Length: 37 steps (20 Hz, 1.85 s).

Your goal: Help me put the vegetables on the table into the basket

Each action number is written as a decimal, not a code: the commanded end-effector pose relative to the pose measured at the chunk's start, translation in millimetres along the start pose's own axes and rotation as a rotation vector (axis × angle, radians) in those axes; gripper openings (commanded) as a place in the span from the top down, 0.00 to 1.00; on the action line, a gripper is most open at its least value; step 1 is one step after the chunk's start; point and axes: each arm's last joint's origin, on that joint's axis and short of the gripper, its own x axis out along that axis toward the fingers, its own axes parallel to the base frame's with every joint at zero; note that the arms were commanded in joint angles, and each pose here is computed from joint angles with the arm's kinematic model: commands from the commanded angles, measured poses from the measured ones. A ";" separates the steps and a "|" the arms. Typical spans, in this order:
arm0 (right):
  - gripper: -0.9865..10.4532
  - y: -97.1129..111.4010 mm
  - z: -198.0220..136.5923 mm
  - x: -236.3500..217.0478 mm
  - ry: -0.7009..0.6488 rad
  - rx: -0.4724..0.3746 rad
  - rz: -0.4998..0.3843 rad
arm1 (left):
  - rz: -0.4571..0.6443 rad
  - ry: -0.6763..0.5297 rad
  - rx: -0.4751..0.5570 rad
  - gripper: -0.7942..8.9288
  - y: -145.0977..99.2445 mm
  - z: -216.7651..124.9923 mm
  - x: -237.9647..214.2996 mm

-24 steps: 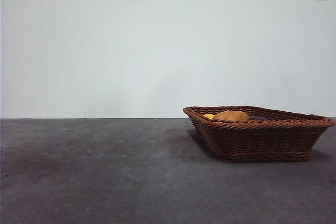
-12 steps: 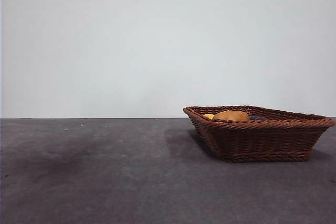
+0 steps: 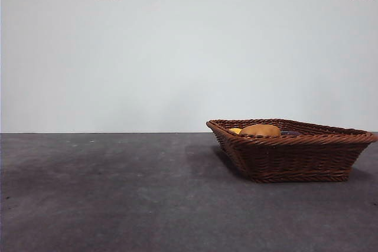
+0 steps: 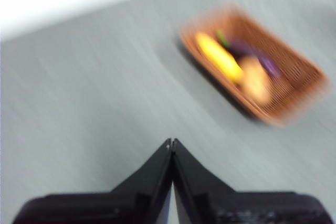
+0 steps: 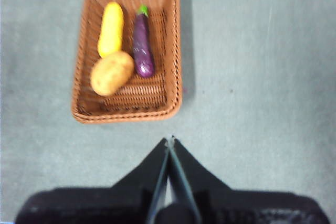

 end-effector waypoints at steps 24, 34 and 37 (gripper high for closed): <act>0.91 -22.7 103.4 122.5 -0.260 -0.049 -0.002 | 0.472 -0.316 -0.133 0.92 38.2 -245.3 85.7; 0.91 -22.7 103.4 122.5 -0.260 -0.049 -0.002 | 0.415 -0.349 -0.228 0.92 35.0 -243.8 87.0; 0.91 -22.7 103.4 122.5 -0.260 -0.049 -0.003 | 0.416 -0.349 -0.228 0.92 35.0 -243.8 87.0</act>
